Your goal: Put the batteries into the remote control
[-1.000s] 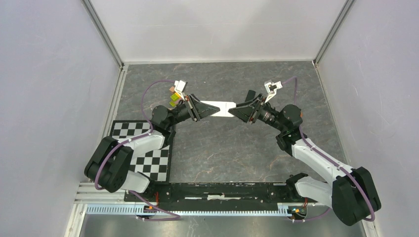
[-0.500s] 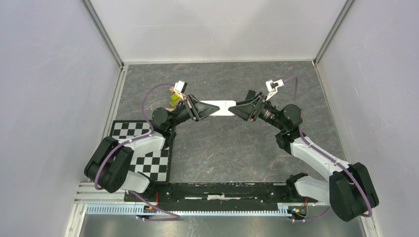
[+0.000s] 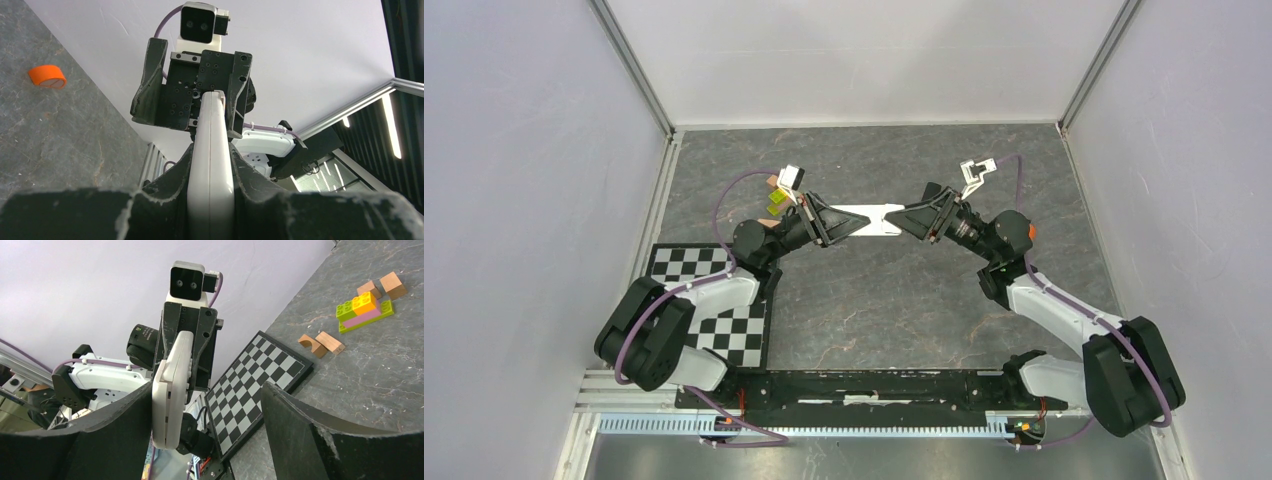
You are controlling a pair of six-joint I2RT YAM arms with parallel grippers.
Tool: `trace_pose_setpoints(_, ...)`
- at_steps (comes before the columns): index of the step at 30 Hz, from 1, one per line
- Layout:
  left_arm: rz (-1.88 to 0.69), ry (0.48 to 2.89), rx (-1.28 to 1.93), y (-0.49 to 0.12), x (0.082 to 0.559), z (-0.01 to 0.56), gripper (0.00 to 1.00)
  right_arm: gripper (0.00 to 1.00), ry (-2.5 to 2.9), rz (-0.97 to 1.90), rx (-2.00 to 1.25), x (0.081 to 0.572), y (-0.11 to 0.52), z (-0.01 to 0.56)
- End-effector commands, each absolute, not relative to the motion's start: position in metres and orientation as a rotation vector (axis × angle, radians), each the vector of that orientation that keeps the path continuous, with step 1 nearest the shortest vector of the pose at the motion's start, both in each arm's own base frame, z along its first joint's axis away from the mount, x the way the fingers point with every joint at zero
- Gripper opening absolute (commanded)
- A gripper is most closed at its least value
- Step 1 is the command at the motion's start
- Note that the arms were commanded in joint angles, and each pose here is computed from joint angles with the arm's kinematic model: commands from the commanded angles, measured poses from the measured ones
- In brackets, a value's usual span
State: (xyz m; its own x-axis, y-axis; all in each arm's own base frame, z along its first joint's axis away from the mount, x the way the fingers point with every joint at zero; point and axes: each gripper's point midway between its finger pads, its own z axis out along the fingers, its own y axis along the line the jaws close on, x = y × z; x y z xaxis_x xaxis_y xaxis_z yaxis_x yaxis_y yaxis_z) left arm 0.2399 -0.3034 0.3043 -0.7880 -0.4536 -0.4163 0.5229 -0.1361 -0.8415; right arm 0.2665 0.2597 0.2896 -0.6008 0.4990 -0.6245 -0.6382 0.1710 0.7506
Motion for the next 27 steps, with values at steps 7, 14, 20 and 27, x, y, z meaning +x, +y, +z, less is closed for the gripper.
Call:
trace_pose_setpoints(7,-1.978,1.440,0.069,-0.301,0.240,0.315,0.02,0.69,1.545,1.559,-0.133,0.276,0.260,0.304)
trace_pose_setpoints(14,-1.966,1.431,0.104,-0.301,0.240,0.317,0.02,0.43,1.708,1.473,-0.216,0.277,0.263,0.275)
trace_pose_setpoints(20,-1.966,1.438,0.128,-0.302,0.240,0.316,0.02,0.39,1.766,1.468,-0.351,0.265,0.265,0.257)
trace_pose_setpoints(27,-1.998,1.451,0.127,-0.303,0.238,0.320,0.02,0.41,1.722,1.525,-0.498,0.251,0.270,0.260)
